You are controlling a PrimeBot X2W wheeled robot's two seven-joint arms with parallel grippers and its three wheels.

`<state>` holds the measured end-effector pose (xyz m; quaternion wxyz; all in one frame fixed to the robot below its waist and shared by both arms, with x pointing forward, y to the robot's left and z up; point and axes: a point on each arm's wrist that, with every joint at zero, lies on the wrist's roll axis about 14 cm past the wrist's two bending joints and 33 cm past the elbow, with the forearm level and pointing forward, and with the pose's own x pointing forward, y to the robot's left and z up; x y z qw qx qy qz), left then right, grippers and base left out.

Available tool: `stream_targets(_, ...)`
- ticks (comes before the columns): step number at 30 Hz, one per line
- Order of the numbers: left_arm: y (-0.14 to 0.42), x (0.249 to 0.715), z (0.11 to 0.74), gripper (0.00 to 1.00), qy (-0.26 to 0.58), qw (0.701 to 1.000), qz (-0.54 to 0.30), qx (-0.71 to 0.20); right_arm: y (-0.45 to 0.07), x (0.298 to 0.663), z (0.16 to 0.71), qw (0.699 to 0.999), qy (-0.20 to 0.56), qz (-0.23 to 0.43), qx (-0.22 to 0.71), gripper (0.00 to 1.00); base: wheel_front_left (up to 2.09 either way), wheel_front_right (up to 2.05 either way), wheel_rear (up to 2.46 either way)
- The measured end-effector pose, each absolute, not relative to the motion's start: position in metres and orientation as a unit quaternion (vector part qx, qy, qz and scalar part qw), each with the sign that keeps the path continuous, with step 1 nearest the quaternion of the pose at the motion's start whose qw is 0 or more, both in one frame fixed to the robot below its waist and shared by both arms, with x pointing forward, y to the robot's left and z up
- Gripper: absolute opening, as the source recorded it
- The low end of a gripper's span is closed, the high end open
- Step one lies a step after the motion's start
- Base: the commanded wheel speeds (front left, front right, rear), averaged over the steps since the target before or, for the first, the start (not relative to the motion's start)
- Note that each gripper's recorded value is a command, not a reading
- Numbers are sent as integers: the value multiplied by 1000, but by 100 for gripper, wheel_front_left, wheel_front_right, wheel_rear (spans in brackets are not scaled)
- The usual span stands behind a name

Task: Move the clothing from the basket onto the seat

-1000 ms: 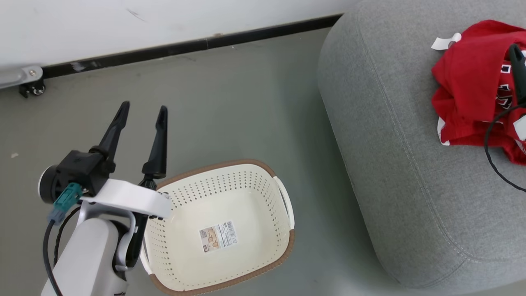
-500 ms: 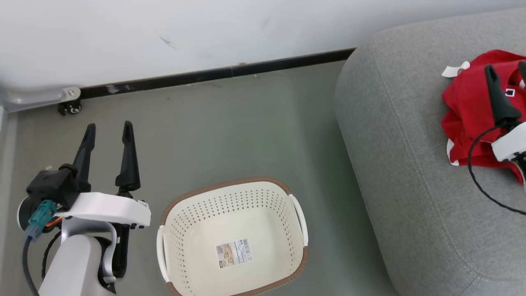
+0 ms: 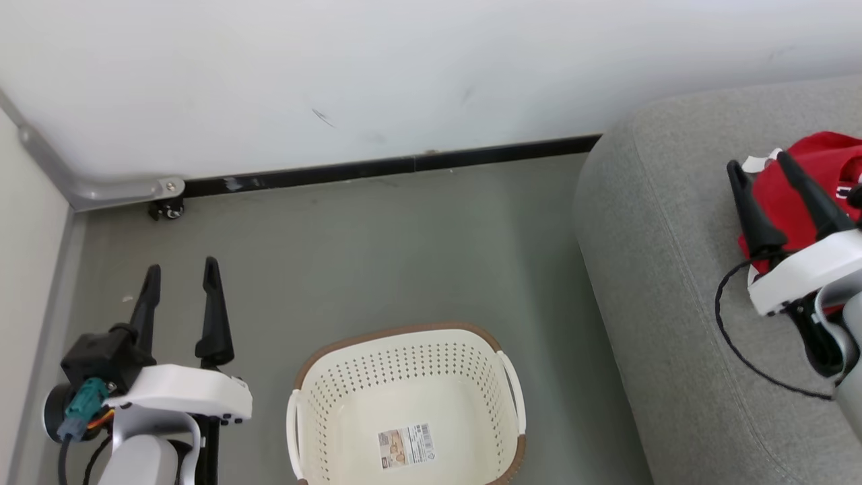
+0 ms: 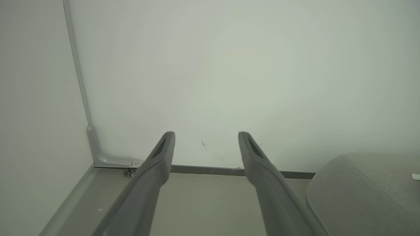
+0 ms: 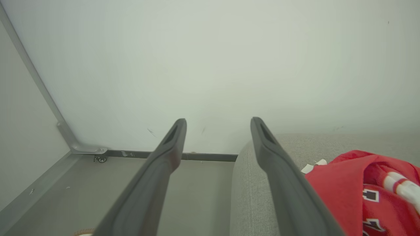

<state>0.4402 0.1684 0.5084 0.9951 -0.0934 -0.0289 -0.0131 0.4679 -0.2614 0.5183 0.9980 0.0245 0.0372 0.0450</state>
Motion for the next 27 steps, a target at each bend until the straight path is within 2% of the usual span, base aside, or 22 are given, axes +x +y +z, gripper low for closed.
stream_targets(18, 173, 396, 499, 100, -14, 996, 7, -91, -200, 425, 486, 991, 55, 88, 79, 100, 0, 0, 0)
stream_targets(27, 171, 389, 503, 100, -20, 996, 6, -89, -187, 407, 482, 990, 50, 94, 87, 100, 0, 0, 0)
